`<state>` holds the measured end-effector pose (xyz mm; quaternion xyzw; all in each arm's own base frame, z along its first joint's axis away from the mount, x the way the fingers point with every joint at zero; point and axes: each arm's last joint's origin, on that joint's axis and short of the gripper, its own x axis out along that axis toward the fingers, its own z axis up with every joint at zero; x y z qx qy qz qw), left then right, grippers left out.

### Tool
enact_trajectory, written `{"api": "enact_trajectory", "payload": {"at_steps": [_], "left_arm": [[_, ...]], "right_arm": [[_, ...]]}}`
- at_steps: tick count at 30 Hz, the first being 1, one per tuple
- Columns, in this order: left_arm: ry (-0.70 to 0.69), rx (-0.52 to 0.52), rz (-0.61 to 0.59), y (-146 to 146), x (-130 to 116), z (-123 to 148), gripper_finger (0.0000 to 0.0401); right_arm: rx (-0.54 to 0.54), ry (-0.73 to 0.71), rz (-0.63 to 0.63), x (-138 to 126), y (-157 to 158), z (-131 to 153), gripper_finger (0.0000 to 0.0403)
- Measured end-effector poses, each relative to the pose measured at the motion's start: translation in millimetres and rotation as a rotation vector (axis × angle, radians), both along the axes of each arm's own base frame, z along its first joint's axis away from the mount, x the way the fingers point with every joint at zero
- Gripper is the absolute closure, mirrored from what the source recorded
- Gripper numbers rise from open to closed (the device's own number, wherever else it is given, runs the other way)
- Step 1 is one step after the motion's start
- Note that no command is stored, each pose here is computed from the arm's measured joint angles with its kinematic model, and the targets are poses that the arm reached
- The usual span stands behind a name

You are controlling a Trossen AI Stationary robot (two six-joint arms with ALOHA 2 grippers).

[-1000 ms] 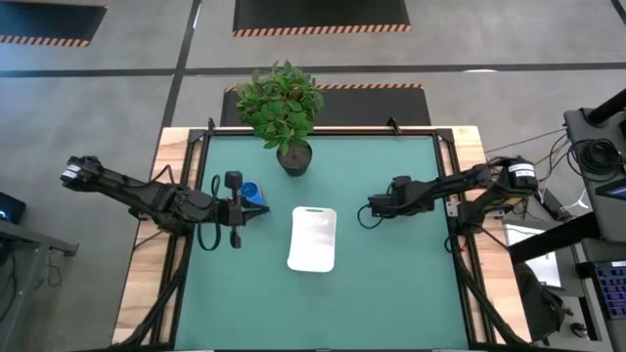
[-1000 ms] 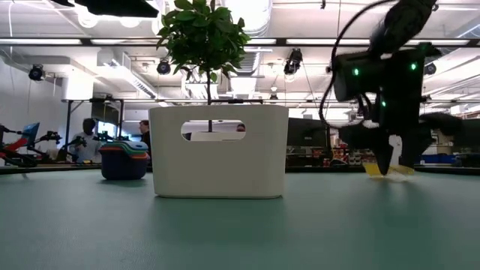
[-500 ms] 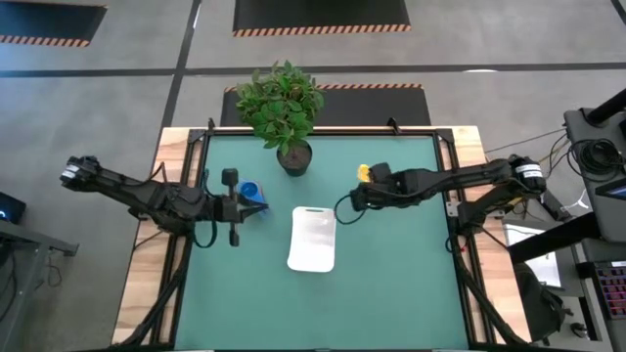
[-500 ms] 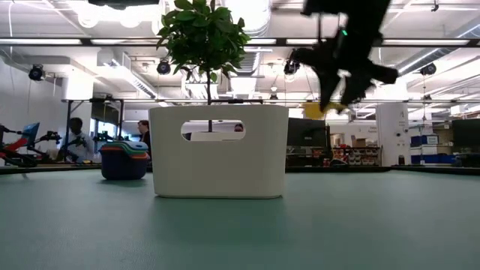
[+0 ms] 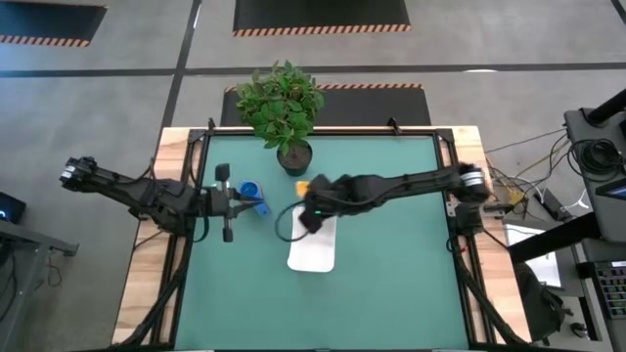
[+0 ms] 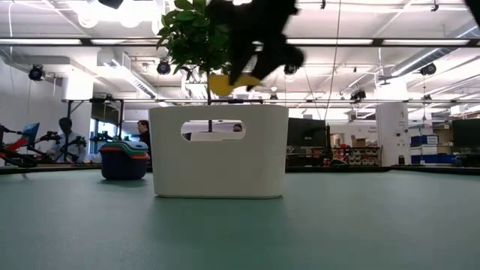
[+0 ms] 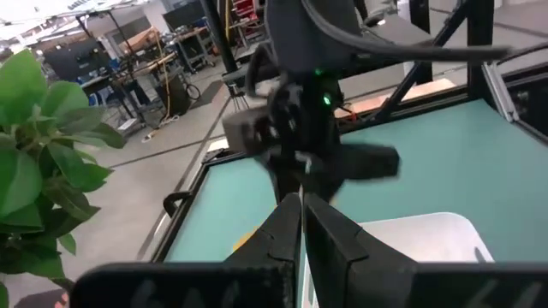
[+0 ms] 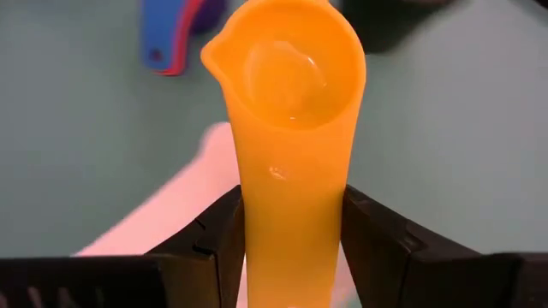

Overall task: Nest measuring cups in basket
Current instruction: Stack the yellow measuring cup on top of the blue measuring cup

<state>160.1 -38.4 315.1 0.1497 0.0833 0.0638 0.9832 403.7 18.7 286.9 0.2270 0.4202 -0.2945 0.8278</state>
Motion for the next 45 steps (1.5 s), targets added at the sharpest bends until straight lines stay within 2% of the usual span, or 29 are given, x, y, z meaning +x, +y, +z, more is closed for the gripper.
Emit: {"api": "enact_trajectory", "payload": {"at_steps": [7,16,25,35,45], "left_arm": [[-0.041,-0.064,-0.001,1.7,-5.8,4.5,0.0401],[-0.074,-0.095,-0.054,2.6,-16.2,5.1,0.0401],[-0.133,-0.113,-0.054,7.1,-29.2,3.2,0.0401],[-0.175,-0.125,-0.056,9.9,-37.6,4.6,0.0401],[-0.169,-0.124,-0.055,9.8,-37.4,3.9,0.0401]], "right_arm": [[-0.011,-0.004,0.127,55.0,-4.5,-4.6,0.0251],[-0.064,-0.026,0.198,97.3,-21.5,-11.6,0.0251],[-0.107,-0.023,0.233,112.8,-36.5,-32.4,0.0251],[-0.204,-0.168,0.314,140.0,-38.1,-50.3,0.0251],[-0.222,-0.201,0.286,152.3,-50.9,-73.0,0.0251]]}}
